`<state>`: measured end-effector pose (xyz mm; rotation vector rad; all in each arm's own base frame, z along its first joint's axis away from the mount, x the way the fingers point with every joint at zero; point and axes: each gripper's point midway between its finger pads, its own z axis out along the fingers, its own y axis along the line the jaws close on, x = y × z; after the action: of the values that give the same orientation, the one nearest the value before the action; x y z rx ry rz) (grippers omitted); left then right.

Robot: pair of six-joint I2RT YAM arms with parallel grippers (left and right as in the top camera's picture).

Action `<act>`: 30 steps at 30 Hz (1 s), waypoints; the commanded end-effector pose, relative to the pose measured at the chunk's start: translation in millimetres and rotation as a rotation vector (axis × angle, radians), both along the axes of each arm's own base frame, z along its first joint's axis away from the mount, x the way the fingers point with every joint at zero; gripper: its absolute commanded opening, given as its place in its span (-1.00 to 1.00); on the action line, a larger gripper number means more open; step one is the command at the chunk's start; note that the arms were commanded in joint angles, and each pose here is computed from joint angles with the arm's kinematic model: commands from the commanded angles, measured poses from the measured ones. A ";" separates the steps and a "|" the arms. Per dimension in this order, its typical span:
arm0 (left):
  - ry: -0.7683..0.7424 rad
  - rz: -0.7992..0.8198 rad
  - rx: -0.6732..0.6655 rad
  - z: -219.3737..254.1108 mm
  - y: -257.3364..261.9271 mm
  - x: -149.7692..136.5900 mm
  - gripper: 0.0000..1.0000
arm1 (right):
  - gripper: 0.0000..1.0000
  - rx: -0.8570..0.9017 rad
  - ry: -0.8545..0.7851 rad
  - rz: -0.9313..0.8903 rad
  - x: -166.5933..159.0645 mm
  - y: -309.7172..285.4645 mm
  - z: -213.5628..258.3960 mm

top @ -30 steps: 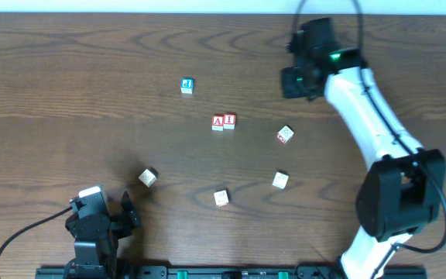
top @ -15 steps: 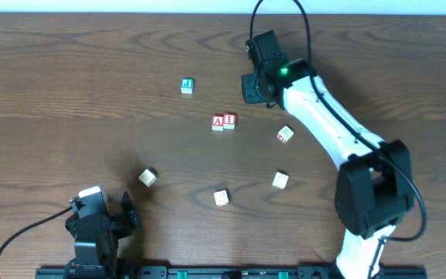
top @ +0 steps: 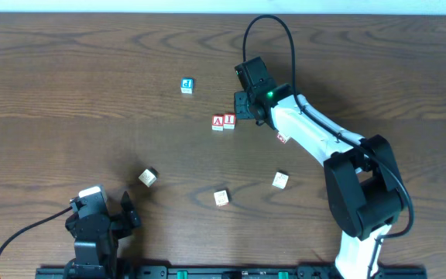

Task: Spell out Ai2
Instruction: 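Carry the '2' block left toward the right side of the 'I' block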

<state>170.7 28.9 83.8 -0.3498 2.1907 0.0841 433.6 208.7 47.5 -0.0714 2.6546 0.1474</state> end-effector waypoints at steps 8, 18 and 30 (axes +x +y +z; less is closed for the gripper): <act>0.034 0.013 0.019 -7.1 3.9 -5.8 0.91 | -0.97 0.020 0.022 -0.021 -8.7 9.5 -9.4; 0.034 0.013 0.019 -7.1 3.9 -5.8 0.91 | -0.97 0.017 0.054 -0.054 -21.2 4.4 -26.3; 0.034 0.013 0.019 -7.1 3.9 -5.8 0.90 | -0.97 0.036 0.061 -0.084 -25.9 10.9 -27.5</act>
<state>170.6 28.9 83.6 -0.3498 2.1915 0.0843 413.4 214.3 25.9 0.0259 2.6995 0.1755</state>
